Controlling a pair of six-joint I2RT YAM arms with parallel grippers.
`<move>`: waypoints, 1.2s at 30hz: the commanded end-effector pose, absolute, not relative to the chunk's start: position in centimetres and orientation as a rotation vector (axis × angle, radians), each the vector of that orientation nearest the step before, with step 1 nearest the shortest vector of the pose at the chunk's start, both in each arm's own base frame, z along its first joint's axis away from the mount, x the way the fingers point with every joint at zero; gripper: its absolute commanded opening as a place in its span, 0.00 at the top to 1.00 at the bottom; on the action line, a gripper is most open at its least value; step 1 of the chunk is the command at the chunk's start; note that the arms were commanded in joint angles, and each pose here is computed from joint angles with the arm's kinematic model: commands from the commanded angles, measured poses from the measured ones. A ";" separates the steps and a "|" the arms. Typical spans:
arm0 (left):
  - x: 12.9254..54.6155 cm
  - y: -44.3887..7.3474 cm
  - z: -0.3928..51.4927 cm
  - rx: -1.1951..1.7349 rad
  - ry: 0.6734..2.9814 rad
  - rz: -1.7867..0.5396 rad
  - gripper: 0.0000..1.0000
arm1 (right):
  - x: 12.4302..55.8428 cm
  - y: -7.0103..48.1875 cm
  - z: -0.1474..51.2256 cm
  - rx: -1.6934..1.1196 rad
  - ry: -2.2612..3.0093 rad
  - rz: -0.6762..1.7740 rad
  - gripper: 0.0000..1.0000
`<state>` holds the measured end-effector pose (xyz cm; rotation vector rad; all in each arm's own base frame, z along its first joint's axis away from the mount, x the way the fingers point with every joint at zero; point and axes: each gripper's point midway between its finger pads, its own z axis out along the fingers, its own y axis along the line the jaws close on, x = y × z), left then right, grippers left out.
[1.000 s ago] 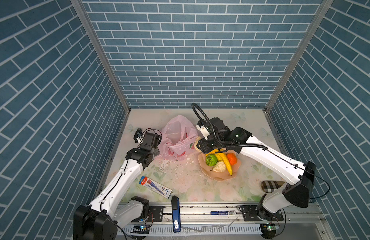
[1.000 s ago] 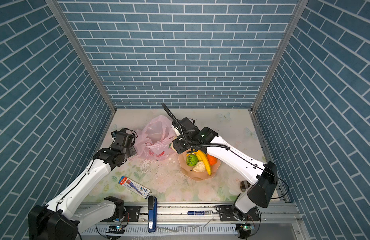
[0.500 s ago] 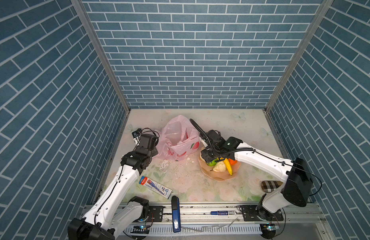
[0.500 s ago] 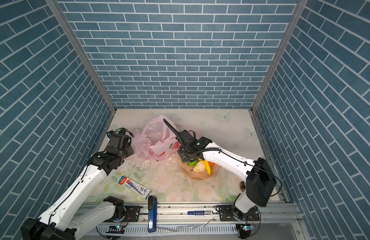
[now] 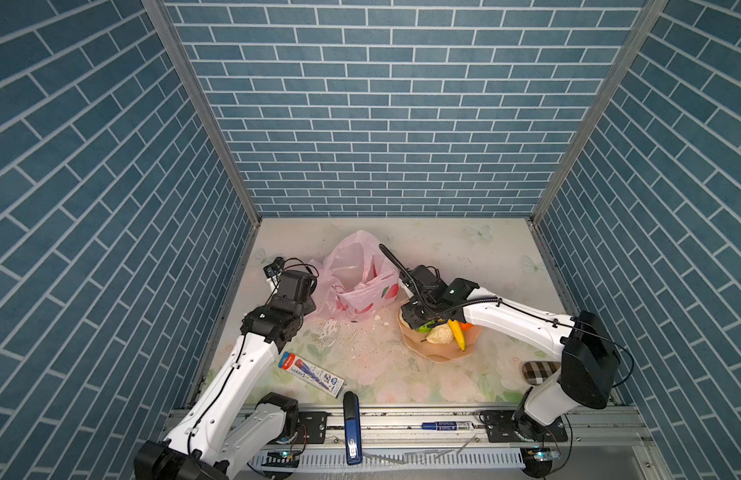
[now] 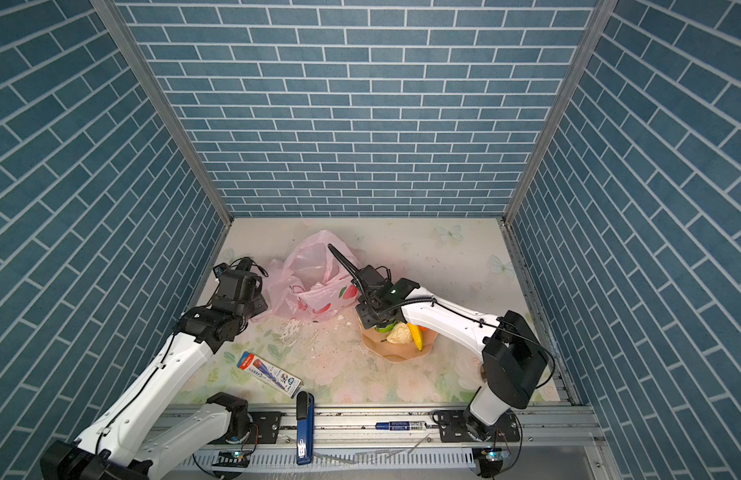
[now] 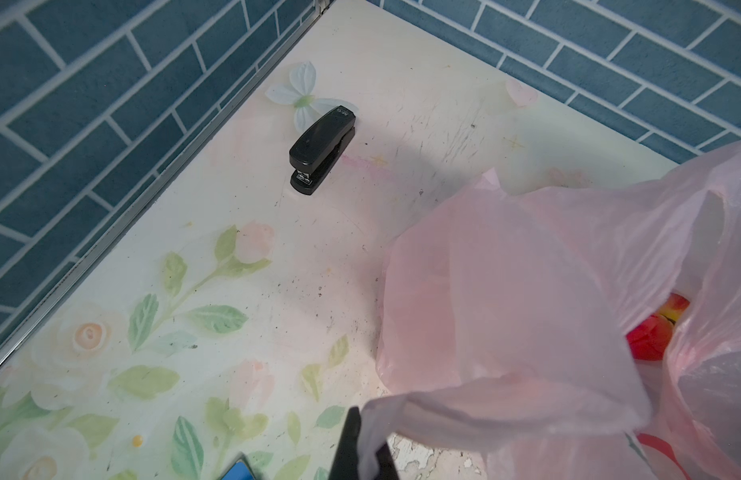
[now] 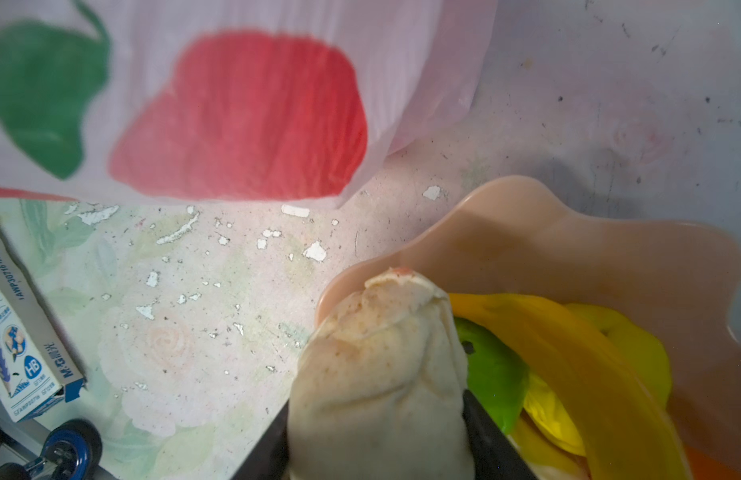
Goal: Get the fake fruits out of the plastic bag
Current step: 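Lower the cream fruit into the bowl and open the right gripper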
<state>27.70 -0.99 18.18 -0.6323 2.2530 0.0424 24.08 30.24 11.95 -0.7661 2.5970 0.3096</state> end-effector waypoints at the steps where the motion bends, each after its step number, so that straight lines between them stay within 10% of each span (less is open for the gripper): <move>1: 27.6 -0.8 17.8 -0.629 2.262 0.057 1.00 | 23.7 29.7 11.0 -0.714 2.635 0.309 0.77; 36: 27.2 -0.9 17.4 -0.633 2.258 0.033 1.00 | 22.8 29.3 10.7 -0.670 2.662 0.350 0.39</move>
